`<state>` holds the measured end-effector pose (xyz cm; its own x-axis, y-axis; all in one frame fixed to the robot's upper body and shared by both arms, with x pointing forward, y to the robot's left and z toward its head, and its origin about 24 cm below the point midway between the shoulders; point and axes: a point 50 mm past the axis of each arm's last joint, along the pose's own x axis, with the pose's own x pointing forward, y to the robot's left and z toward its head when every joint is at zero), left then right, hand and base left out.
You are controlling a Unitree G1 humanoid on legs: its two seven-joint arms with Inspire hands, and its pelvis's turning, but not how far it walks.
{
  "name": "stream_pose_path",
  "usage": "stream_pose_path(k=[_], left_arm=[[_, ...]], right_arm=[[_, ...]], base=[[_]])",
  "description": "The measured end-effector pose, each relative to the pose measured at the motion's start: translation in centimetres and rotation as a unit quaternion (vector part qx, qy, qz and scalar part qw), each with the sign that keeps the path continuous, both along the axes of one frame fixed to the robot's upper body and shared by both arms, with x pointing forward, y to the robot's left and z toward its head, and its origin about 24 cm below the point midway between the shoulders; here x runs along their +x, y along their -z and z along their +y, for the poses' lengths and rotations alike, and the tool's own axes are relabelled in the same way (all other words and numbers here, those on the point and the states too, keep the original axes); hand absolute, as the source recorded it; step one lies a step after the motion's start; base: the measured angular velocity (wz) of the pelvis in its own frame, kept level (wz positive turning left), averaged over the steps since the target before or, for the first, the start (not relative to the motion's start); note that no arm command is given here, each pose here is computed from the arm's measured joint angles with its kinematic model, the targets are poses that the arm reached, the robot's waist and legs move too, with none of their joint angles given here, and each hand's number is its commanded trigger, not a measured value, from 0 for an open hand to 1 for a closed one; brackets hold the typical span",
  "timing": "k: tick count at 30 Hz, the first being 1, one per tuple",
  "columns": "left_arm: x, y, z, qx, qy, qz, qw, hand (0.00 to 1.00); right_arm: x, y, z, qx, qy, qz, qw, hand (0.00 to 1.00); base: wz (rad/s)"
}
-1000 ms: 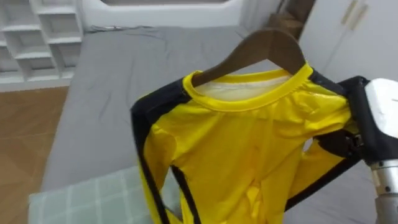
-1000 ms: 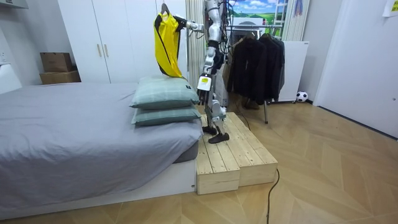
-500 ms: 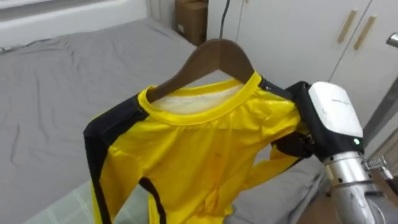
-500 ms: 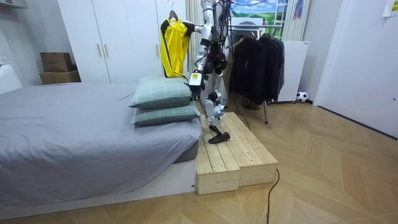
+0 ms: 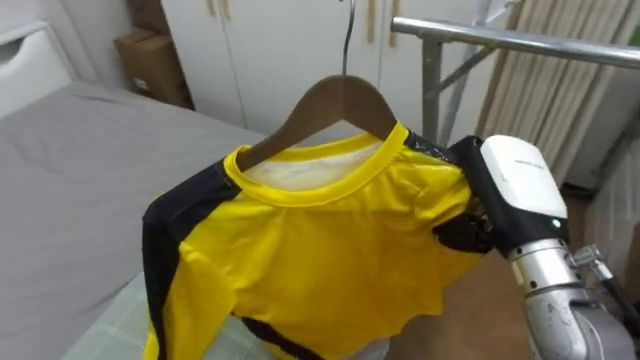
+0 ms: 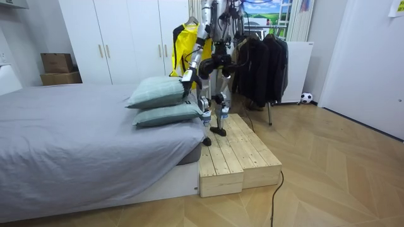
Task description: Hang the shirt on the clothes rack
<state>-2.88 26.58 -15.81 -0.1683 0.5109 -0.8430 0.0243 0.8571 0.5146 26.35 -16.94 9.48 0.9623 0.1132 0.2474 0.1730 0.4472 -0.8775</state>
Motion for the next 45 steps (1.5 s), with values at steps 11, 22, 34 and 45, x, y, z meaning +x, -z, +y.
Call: stream_pose_path(k=[11,22,34,45], left_arm=[[2.0,-0.1,0.0,0.041,0.006,-0.008,0.999,0.00],[0.6,-0.3,0.8,0.061,-0.023,0.014,0.998,0.00],[0.4,-0.3,0.8,0.062,-0.053,0.005,0.997,0.00],[0.3,-0.3,0.7,0.059,-0.052,0.006,0.997,0.00]], right_arm=[[-0.2,-0.9,-0.6,-0.011,0.025,-0.018,0.999,1.00],[-2.0,1.9,-2.3,-0.003,0.070,0.045,0.997,1.00],[-1.4,0.9,-3.0,-0.020,0.087,0.027,0.996,1.00],[-0.8,-0.1,-2.5,-0.027,0.073,0.016,0.997,1.00]], base=[[-0.37],[-0.45],[-0.13],[0.00]])
